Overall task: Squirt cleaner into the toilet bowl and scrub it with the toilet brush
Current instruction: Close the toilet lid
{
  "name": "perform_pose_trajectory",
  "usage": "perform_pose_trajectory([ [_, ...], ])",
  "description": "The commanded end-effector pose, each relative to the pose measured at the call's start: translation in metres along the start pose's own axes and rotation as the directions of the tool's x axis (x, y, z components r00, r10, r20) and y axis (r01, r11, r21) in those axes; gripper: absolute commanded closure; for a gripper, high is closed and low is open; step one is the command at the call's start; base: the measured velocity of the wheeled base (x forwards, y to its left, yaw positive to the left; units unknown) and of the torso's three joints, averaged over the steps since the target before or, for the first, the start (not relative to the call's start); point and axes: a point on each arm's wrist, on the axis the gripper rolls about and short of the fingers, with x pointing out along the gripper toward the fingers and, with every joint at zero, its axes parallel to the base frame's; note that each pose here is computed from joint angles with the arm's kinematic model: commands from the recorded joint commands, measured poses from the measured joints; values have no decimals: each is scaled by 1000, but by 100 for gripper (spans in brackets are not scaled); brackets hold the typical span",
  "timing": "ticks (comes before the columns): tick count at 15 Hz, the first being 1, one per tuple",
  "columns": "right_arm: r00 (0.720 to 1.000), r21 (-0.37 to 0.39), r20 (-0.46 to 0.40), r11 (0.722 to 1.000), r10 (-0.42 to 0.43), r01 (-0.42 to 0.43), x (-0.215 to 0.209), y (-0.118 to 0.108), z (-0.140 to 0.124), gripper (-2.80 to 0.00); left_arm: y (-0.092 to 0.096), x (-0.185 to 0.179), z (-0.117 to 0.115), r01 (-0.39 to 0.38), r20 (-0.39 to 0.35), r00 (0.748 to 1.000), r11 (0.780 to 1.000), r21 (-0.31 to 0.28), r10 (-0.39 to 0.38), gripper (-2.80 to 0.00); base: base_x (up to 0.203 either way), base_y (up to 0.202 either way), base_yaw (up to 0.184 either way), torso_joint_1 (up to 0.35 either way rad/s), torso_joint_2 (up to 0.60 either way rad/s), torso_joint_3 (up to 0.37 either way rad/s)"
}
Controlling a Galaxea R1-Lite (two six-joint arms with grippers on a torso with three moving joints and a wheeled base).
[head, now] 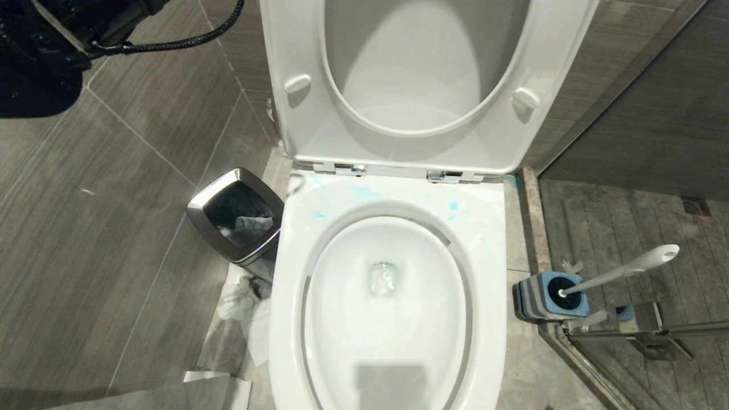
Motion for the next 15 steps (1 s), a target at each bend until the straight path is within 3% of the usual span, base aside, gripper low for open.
perform_pose_trajectory([
  [1, 1000, 0, -26, 1000, 0, 0, 2, 0, -7, 0, -2, 3, -6, -2, -2, 1000, 1000, -12, 2, 0, 0, 0, 0, 0, 0, 0],
  [8, 1000, 0, -26, 1000, 0, 0, 2, 0, -7, 0, -2, 3, -15, 1, -32, 999, 999, -47, -3, 0, 0, 0, 0, 0, 0, 0],
  [12, 1000, 0, -26, 1000, 0, 0, 2, 0, -7, 0, -4, -2, -4, 5, -21, 1000, 981, -196, -9, 0, 0, 0, 0, 0, 0, 0],
  [15, 1000, 0, -26, 1000, 0, 0, 2, 0, -7, 0, -9, -7, 5, 38, -16, 999, 961, -275, -44, 0, 0, 0, 0, 0, 0, 0],
])
